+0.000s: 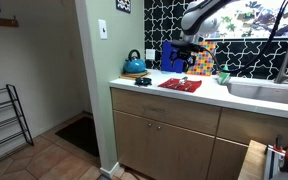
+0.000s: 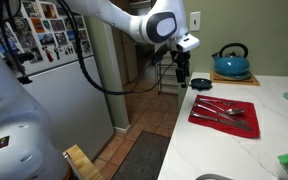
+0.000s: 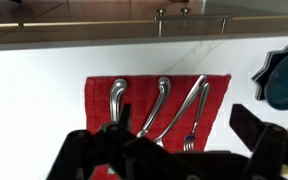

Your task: Pick up the fork and put it on the dark green bowl

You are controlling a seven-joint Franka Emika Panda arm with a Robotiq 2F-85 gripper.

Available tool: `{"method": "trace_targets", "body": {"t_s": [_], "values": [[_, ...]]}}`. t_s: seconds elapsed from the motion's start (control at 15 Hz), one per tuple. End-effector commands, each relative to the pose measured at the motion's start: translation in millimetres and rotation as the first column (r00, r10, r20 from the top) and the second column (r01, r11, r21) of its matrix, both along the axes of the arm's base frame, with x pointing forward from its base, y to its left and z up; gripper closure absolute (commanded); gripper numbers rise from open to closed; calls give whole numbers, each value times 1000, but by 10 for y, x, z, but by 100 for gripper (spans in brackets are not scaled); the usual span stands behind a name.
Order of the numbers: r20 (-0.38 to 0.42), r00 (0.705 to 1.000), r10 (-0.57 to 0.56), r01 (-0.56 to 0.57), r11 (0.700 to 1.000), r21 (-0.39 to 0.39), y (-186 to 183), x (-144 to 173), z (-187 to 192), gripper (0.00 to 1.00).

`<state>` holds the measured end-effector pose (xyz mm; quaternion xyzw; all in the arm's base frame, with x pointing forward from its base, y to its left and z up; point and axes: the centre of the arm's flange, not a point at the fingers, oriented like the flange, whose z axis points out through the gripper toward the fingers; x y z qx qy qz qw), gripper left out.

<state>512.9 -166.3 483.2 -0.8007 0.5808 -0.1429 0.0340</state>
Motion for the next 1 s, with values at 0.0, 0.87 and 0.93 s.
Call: {"method": "trace_targets", "body": {"t_s": [0.0,0.87,0.93], "values": [[3,999,-34,34,999,-22,-60,39,-27,0],[70,995,-68,76,990,-116,-659,573,-425,0],[64,996,-66,73,992,-106,-735,638,-490,0]]}}
